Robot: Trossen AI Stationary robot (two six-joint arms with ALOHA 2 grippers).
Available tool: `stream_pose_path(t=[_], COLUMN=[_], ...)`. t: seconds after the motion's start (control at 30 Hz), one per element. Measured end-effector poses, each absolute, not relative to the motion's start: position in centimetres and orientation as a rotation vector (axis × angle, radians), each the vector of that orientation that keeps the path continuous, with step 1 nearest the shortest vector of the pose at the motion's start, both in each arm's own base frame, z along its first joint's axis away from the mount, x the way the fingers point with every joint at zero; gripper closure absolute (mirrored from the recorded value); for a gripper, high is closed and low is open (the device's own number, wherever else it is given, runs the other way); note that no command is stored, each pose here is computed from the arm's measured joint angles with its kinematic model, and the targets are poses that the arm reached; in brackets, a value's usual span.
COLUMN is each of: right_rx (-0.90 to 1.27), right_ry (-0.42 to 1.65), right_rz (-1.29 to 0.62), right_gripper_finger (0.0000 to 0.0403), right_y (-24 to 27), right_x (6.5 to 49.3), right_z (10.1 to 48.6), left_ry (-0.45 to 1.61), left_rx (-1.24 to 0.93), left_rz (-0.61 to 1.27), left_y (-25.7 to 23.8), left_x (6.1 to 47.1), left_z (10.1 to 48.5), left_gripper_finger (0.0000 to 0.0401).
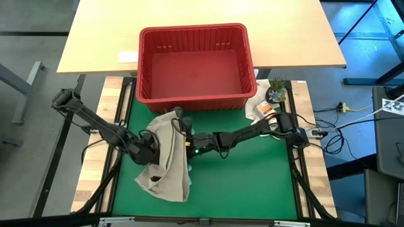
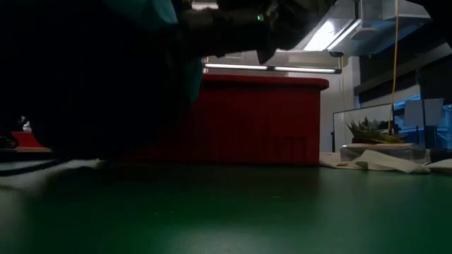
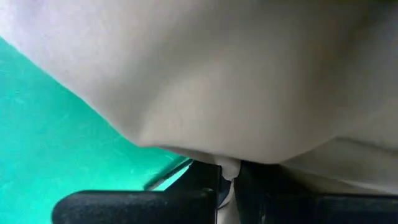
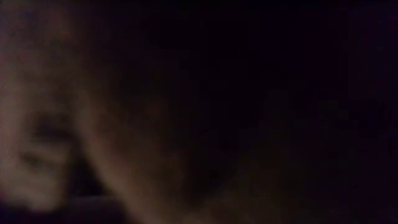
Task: Fold Laundry from Bin
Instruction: Put the stacked clothes into the red laundry bin
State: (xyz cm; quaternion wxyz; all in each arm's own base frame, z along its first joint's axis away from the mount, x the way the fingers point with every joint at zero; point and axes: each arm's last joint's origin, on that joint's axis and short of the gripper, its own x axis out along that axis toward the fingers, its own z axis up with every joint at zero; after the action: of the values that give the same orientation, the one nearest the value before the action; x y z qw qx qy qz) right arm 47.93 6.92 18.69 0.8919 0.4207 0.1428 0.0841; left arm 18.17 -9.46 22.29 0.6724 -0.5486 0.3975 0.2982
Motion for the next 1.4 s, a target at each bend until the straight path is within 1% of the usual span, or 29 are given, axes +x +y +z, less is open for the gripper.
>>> stream_pose_path(t=[0.3, 0.53, 0.7, 1.1, 1.4], right_rx=[0.846, 0.826, 0.826, 0.832, 0.838], right_ry=[0.222, 0.16, 0.148, 0.12, 0.128], right_rz=[0.178, 0.205, 0.191, 0.177, 0.138], right_gripper_finger=[0.0401, 0.04, 0.04, 0.0399, 0.0399], right_y=[6.0, 4.9, 3.2, -1.2, -4.7], right_x=[47.2, 46.4, 45.9, 45.4, 45.7], right_z=[22.6, 25.7, 27.1, 28.9, 32.0], left_ry=[0.857, 0.763, 0.721, 0.713, 0.666], left_rx=[-1.192, -1.179, -1.176, -1.138, -1.125], left_rz=[0.721, 0.717, 0.739, 0.802, 0.845], left_y=[-9.3, -8.8, -7.3, -2.2, 1.3], left_x=[18.2, 18.4, 19.0, 19.9, 19.6], left_z=[27.4, 30.7, 31.6, 33.5, 35.7], left_gripper_finger=[0.0383, 0.0383, 0.0383, 0.0383, 0.0383])
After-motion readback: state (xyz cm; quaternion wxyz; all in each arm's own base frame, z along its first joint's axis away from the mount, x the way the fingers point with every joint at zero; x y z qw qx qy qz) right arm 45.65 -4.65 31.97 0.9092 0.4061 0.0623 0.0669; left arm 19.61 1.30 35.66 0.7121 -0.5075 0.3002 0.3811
